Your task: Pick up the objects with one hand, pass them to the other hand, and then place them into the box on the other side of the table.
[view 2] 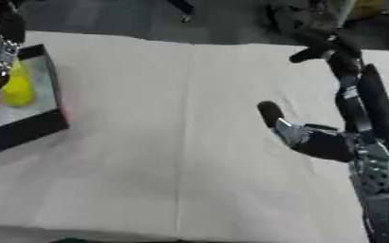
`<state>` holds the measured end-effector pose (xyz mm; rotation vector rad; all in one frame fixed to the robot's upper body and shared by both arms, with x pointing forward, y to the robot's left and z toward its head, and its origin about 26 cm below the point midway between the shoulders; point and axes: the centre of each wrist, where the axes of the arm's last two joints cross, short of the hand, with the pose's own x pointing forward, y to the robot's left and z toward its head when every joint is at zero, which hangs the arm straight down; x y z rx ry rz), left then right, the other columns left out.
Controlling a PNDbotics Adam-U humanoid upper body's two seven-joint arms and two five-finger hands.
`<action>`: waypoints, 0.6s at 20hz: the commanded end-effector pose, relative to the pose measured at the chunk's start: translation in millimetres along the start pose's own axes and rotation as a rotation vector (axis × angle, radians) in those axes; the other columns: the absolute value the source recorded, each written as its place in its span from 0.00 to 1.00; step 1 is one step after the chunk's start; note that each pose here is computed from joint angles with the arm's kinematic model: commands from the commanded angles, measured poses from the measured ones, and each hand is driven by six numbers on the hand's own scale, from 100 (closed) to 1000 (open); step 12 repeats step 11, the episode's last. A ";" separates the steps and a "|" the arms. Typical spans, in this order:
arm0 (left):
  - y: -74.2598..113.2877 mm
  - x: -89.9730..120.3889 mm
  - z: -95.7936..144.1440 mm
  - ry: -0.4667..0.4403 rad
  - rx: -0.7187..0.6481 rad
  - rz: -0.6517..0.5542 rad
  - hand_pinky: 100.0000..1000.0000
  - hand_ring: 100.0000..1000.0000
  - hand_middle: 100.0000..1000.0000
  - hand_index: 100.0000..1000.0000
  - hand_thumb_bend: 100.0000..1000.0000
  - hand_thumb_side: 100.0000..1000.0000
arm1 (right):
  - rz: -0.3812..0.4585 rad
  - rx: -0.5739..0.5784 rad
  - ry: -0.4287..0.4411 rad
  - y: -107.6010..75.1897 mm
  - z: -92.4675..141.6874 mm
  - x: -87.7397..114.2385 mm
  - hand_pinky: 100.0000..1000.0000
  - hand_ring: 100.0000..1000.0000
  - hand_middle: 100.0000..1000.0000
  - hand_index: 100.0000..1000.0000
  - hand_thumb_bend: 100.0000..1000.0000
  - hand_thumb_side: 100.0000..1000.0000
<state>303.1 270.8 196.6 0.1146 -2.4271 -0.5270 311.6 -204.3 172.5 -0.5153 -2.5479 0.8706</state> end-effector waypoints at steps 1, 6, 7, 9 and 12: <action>-10.8 3.8 -4.7 -0.034 -0.014 0.100 1.00 0.83 0.69 0.83 0.00 0.66 | -0.013 -0.013 0.008 -3.8 -2.0 0.3 0.83 0.61 0.81 0.87 0.36 0.54; -23.7 3.3 2.2 -0.033 -0.055 0.169 1.00 0.83 0.69 0.83 0.00 0.67 | -0.055 -0.022 0.046 1.9 2.4 0.7 0.83 0.60 0.80 0.87 0.36 0.55; -25.7 3.1 3.4 -0.029 -0.064 0.176 1.00 0.83 0.69 0.83 0.00 0.68 | -0.064 -0.021 0.050 2.7 3.0 1.0 0.83 0.60 0.80 0.87 0.36 0.54; -28.4 3.0 4.0 -0.024 -0.075 0.187 1.00 0.83 0.69 0.83 0.00 0.68 | -0.075 -0.017 0.054 3.2 4.4 1.4 0.83 0.60 0.80 0.87 0.36 0.54; -29.7 3.1 3.8 -0.024 -0.089 0.191 1.00 0.83 0.69 0.83 0.00 0.68 | -0.082 -0.015 0.060 3.1 5.9 1.7 0.84 0.59 0.79 0.87 0.37 0.54</action>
